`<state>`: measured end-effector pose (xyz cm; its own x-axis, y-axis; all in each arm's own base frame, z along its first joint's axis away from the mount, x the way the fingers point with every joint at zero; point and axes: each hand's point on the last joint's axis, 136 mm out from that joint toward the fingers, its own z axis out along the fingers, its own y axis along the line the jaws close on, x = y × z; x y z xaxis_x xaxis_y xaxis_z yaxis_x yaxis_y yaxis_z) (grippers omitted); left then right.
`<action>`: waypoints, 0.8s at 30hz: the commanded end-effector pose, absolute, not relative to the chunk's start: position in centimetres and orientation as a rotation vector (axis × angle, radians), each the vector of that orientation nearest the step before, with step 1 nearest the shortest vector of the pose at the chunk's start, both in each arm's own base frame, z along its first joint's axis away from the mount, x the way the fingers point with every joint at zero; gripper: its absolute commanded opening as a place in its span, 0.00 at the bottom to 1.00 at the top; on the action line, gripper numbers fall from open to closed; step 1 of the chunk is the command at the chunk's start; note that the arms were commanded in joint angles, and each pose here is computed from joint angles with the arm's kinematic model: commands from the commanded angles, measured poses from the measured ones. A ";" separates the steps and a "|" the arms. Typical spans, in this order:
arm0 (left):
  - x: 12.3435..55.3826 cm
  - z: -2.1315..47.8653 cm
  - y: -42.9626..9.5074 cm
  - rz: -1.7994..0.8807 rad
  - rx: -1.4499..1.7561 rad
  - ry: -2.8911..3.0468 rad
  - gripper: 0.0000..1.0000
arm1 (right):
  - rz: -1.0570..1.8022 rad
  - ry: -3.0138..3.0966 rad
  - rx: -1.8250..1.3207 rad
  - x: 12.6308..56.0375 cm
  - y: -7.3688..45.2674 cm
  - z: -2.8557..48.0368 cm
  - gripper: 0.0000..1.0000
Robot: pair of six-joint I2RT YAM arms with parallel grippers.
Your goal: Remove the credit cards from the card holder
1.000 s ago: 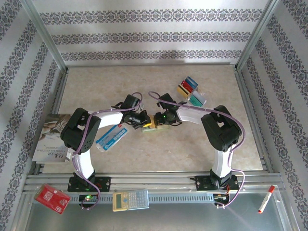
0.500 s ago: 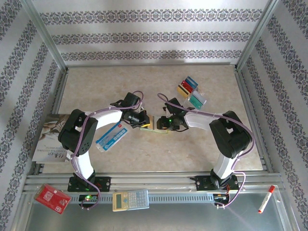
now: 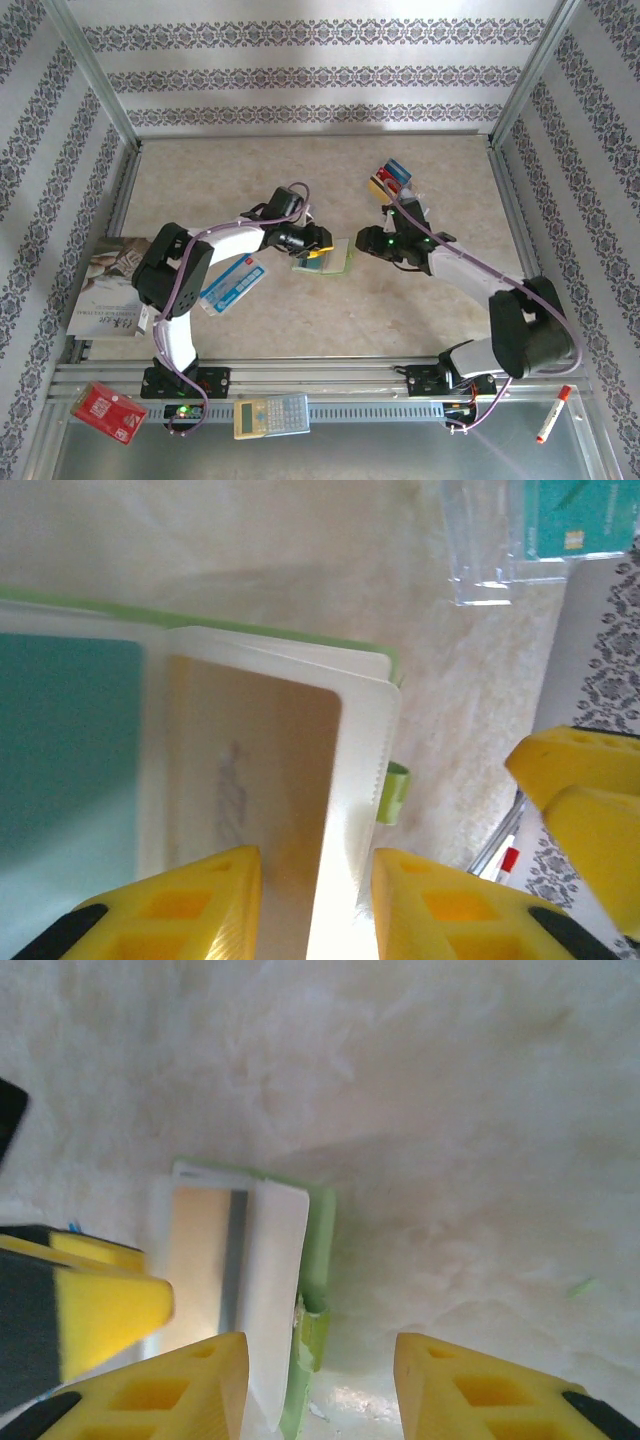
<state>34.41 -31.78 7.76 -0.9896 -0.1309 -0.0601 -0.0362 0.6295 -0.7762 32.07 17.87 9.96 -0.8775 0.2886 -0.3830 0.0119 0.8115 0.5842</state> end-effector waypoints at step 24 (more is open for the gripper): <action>34.8 6.8 -28.2 -1.093 -0.229 2.743 0.26 | 0.839 2.625 0.074 32.0 24.3 8.9 0.22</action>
<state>35.48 -30.04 8.89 -0.9724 -0.1880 -0.1380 -0.0253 0.6733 -0.7389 31.58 23.59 8.97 -0.9222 0.1639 -0.3502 -0.0733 0.8151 0.5746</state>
